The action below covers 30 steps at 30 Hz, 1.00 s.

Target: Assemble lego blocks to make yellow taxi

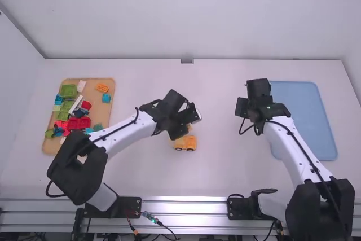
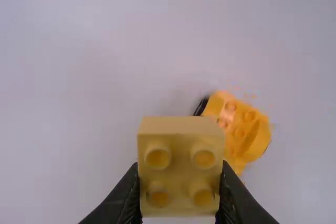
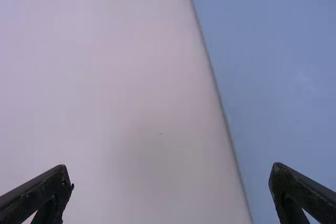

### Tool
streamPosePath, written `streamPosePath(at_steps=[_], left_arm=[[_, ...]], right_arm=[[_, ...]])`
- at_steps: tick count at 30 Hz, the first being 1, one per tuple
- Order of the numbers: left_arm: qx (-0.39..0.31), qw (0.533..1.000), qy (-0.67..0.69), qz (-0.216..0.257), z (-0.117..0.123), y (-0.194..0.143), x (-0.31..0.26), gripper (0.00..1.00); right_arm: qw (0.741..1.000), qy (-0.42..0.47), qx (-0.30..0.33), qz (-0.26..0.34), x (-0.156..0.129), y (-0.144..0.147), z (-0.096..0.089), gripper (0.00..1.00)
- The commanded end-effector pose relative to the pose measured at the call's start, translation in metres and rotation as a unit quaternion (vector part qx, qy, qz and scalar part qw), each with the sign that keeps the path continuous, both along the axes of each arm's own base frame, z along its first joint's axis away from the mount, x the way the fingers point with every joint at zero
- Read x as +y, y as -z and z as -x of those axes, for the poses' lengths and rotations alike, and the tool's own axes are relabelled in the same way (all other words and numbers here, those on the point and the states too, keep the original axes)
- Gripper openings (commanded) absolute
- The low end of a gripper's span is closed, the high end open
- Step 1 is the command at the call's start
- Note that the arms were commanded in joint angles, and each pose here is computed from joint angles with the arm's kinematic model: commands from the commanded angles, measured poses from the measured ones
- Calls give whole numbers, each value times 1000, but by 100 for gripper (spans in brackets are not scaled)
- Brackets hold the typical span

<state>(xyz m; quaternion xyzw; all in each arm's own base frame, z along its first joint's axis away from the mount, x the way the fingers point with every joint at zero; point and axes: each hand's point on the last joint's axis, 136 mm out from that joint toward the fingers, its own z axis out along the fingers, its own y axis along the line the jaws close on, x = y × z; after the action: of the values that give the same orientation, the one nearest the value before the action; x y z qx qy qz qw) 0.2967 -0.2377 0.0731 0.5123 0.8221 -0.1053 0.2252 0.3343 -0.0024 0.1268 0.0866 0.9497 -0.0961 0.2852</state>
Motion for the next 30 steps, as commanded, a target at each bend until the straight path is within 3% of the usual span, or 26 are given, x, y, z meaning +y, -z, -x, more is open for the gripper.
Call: streamPosePath(at_steps=[1,5,8,16,24,28,30], left_arm=[[-17,1000,8,-12,3,2,-10,2],[-26,998,49,-7,7,7,-27,2],[-16,997,77,10,8,4,-37,2],[14,987,157,-28,3,12,-66,2],[11,974,226,-10,16,30,-100,2],[11,969,248,-11,29,36,-114,2],[5,967,254,-17,33,40,-120,2]], right_arm=[[999,46,-16,16,-18,-12,-1,99],[999,21,-7,25,-23,-5,6,99],[999,-47,-16,17,-10,-1,9,99],[964,-241,-112,-33,39,-35,39,99],[954,-243,-171,-50,30,-59,70,99],[925,-309,-207,-71,48,-75,89,99],[923,-308,-218,-70,46,-80,95,99]])
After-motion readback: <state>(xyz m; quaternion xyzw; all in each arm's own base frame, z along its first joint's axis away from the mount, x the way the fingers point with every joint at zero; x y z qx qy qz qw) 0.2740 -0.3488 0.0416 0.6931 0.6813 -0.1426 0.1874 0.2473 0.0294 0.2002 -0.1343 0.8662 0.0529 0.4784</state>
